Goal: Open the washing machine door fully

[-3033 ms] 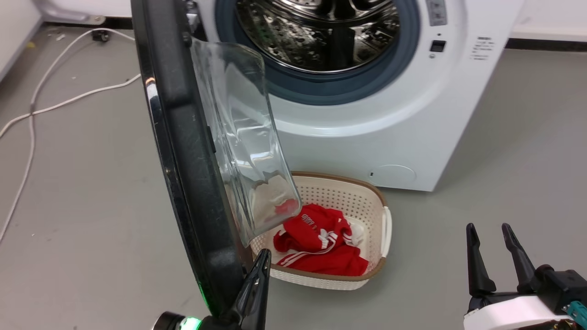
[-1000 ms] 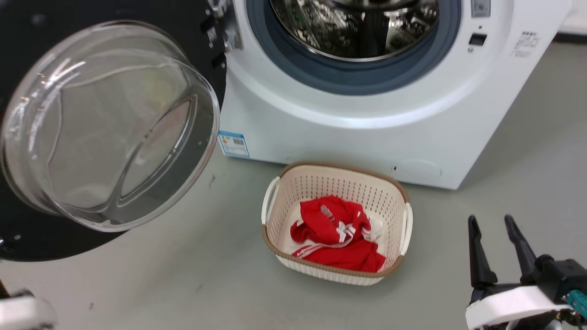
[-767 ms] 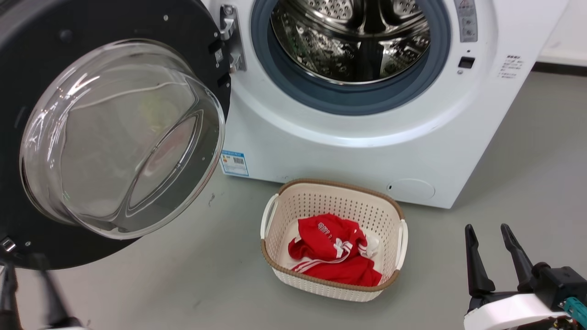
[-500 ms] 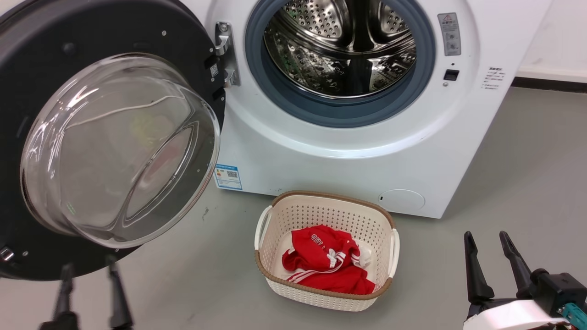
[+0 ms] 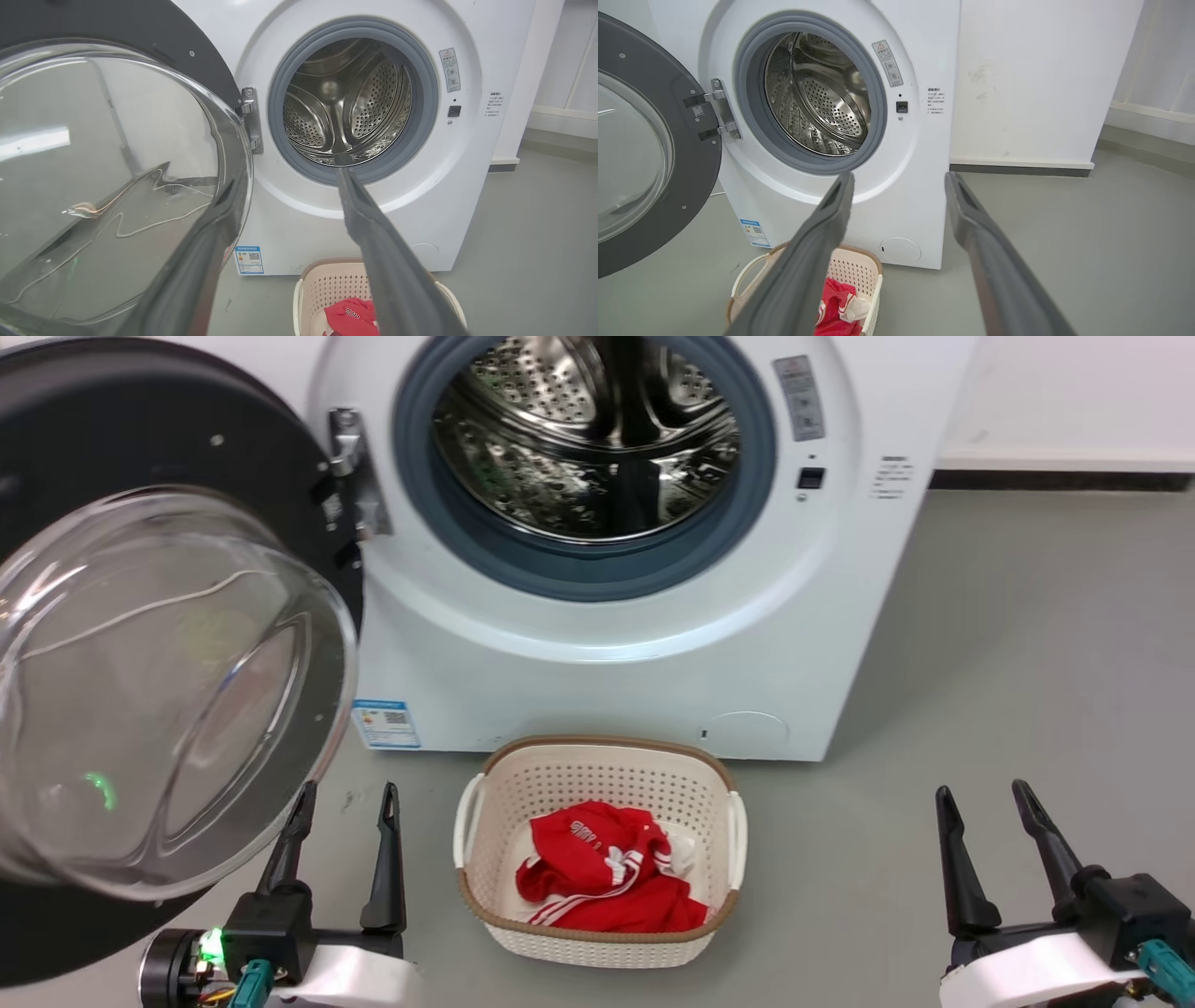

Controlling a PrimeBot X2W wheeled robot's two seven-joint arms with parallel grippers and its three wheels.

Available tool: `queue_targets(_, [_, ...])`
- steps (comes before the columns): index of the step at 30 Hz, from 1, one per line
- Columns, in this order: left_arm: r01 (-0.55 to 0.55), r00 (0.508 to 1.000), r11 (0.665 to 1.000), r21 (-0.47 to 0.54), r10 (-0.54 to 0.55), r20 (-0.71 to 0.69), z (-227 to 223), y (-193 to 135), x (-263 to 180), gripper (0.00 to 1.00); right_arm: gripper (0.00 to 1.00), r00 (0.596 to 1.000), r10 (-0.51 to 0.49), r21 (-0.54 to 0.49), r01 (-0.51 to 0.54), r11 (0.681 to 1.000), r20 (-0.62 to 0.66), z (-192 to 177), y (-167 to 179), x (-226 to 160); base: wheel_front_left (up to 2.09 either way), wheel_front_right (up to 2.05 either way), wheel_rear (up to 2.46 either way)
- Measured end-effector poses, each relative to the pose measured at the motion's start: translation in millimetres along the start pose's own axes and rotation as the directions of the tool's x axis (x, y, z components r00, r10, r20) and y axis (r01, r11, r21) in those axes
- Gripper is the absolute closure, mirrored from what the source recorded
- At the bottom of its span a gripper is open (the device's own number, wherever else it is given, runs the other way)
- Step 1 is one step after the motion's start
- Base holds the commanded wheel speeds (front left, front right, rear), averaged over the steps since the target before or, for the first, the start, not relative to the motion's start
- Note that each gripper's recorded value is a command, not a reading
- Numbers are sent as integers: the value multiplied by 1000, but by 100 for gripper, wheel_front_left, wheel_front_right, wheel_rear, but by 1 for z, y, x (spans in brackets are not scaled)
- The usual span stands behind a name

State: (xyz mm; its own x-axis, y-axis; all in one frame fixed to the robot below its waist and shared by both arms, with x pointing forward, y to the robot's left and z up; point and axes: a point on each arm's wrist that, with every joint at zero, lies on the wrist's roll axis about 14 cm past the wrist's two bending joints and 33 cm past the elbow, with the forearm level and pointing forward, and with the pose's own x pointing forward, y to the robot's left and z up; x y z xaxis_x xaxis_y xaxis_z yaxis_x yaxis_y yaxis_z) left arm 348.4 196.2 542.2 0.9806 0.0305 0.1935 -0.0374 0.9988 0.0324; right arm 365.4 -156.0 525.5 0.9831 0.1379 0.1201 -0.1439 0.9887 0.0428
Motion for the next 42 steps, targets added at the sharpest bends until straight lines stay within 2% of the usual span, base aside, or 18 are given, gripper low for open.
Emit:
queue_targets(9, [59, 998, 998, 5, -59, -2, -3, -23, 15, 0, 0, 998, -67, -27, 68, 997, 9, 10, -21, -15, 0, 0, 0])
queue_targets(34, [15, 1000, 1000, 13, -15, -13, -6, -10, 7, 0, 0, 999, -44, 1, 44, 999, -8, 4, -12, -13, 0, 0, 0])
queue_targets(35, [17, 1000, 1000, 10, -17, -13, -6, -11, 7, 100, 100, 999, -44, 3, 44, 999, -9, 4, -12, -13, 0, 0, 0])
queue_targets(38, [12, 999, 1000, -1, -12, -50, -16, -11, 3, 100, 100, 998, -46, 10, 46, 999, -36, -5, -12, -15, 0, 0, 0])
queue_targets(42, [-21, 995, 997, -76, 13, -103, -27, -4, 1, 100, 100, 997, -61, 90, 65, 994, -50, -9, -14, -17, 0, 0, 0])
